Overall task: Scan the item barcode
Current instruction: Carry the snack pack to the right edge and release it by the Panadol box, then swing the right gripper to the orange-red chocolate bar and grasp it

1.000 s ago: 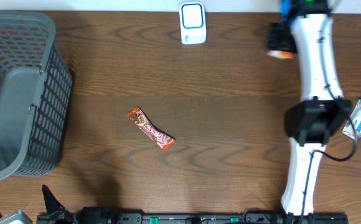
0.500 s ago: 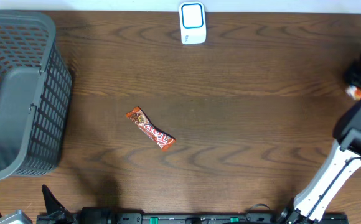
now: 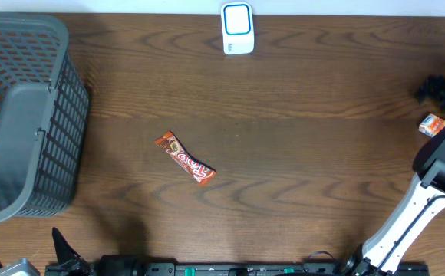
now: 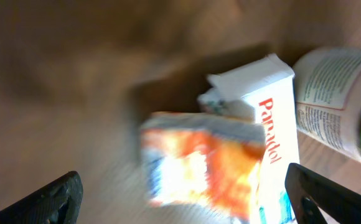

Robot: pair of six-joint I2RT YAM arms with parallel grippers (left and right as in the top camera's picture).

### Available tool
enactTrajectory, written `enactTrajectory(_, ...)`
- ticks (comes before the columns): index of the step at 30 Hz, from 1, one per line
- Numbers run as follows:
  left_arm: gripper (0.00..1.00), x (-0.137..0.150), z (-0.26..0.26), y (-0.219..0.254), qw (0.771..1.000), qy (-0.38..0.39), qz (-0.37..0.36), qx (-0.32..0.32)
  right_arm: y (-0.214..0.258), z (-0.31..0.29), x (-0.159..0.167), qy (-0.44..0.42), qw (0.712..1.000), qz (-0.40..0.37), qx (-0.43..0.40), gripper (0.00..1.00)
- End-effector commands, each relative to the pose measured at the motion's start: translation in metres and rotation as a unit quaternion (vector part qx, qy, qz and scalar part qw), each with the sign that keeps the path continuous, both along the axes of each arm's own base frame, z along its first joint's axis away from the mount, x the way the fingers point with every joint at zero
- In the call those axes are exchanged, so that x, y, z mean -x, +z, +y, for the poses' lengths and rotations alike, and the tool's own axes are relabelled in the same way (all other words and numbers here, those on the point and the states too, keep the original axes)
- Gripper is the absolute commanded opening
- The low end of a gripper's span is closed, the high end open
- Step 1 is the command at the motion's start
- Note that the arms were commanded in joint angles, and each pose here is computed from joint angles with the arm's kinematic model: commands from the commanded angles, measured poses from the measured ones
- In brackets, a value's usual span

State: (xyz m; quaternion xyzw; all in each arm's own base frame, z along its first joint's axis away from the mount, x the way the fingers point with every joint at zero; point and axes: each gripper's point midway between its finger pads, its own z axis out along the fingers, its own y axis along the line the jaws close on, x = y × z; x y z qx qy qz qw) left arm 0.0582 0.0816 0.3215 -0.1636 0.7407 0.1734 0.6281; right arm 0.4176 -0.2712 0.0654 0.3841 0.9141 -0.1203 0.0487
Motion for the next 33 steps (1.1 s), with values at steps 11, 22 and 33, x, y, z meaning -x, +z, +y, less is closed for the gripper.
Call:
enactTrajectory(11, 0.93, 0.002, 0.001, 0.000, 1.000, 0.002, 0.001, -0.008, 0.162, 0.217, -0.055, 0.219, 0.964, -0.150, -0.022, 0.99)
enactTrajectory(22, 0.93, 0.002, 0.001, 0.000, 1.000, 0.002, 0.001, -0.008, 0.131, 0.434, 0.004, 0.437, 0.896, -0.058, -0.054, 0.99)
enactTrajectory(33, 0.93, 0.002, 0.001, 0.000, 1.000, 0.002, 0.001, -0.008, 0.120, 0.556, 0.088, 0.588, 0.808, -0.027, -0.017, 0.99)
